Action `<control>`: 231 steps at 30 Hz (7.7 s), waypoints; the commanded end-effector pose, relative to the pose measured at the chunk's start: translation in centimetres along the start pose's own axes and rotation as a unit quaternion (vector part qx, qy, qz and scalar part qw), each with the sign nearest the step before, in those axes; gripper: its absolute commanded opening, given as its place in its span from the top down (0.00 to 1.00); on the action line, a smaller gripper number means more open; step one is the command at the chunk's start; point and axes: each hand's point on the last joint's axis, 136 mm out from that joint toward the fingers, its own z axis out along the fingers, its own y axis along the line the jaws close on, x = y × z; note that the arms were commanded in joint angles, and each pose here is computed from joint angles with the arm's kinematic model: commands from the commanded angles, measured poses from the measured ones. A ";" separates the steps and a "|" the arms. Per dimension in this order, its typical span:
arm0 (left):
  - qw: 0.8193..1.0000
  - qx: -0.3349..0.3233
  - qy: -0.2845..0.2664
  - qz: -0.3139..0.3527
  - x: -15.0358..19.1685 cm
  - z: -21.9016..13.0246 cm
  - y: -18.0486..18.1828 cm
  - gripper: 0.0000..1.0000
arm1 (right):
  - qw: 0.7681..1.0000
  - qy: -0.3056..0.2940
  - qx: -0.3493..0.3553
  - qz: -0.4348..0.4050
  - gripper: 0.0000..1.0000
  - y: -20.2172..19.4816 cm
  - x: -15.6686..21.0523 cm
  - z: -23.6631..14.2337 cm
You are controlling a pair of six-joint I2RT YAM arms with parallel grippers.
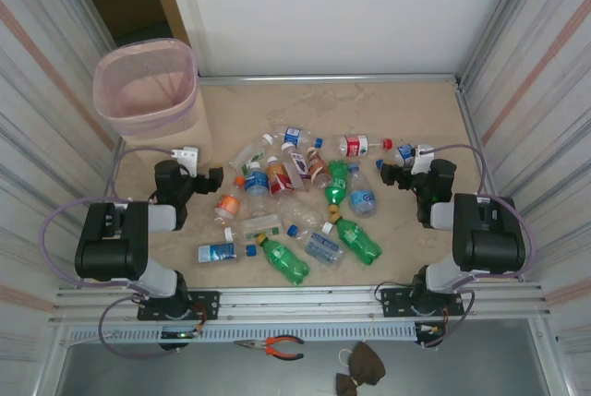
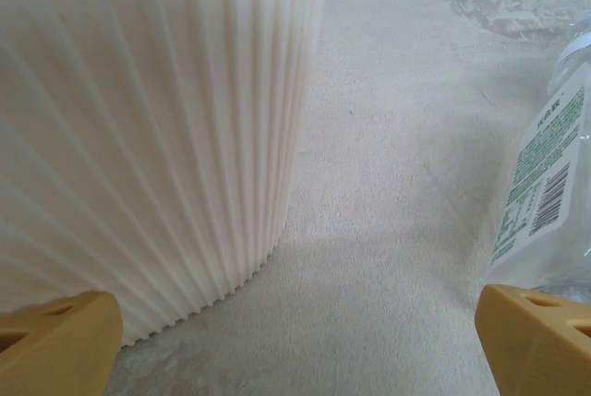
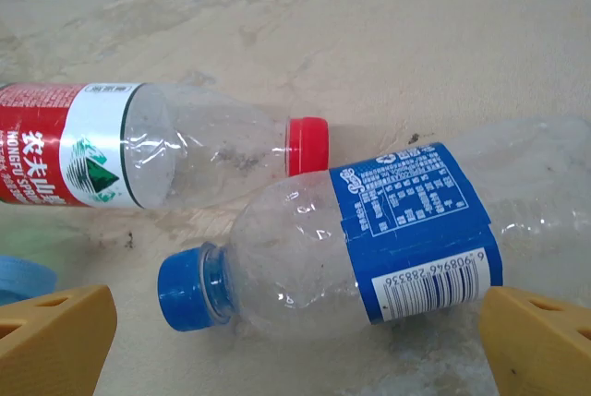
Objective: Put the plastic bottles in the bin
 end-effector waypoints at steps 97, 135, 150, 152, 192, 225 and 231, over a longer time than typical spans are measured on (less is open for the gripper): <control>0.888 0.028 0.457 0.053 4.5 -9.0 -9.8 0.18 | 0.986 0.080 -0.001 0.145 0.03 3.9 -7.5 -8.1; 0.881 0.058 0.468 0.037 5.6 -7.3 -9.3 0.43 | 0.987 0.084 0.013 0.133 0.03 3.9 -7.6 -8.6; 0.943 0.040 0.329 0.040 -6.3 -11.4 -8.3 0.45 | 0.991 0.057 0.004 0.122 0.03 4.6 -9.6 -9.9; 0.954 0.042 0.294 0.041 -8.9 -12.1 -8.4 0.45 | 0.991 0.054 0.003 0.121 0.03 4.7 -9.8 -10.0; 0.977 -0.036 0.204 -0.057 -24.1 -0.6 4.3 0.55 | 0.994 0.042 0.001 0.099 0.02 6.1 -11.4 -10.6; 0.938 -0.102 0.327 0.062 -17.4 -0.2 10.5 0.55 | 0.994 0.064 -0.001 0.086 0.02 6.5 -10.4 -9.4; 0.925 -0.102 0.359 0.075 -14.0 2.8 11.5 0.54 | 0.994 0.060 0.004 0.088 0.02 6.3 -10.4 -9.6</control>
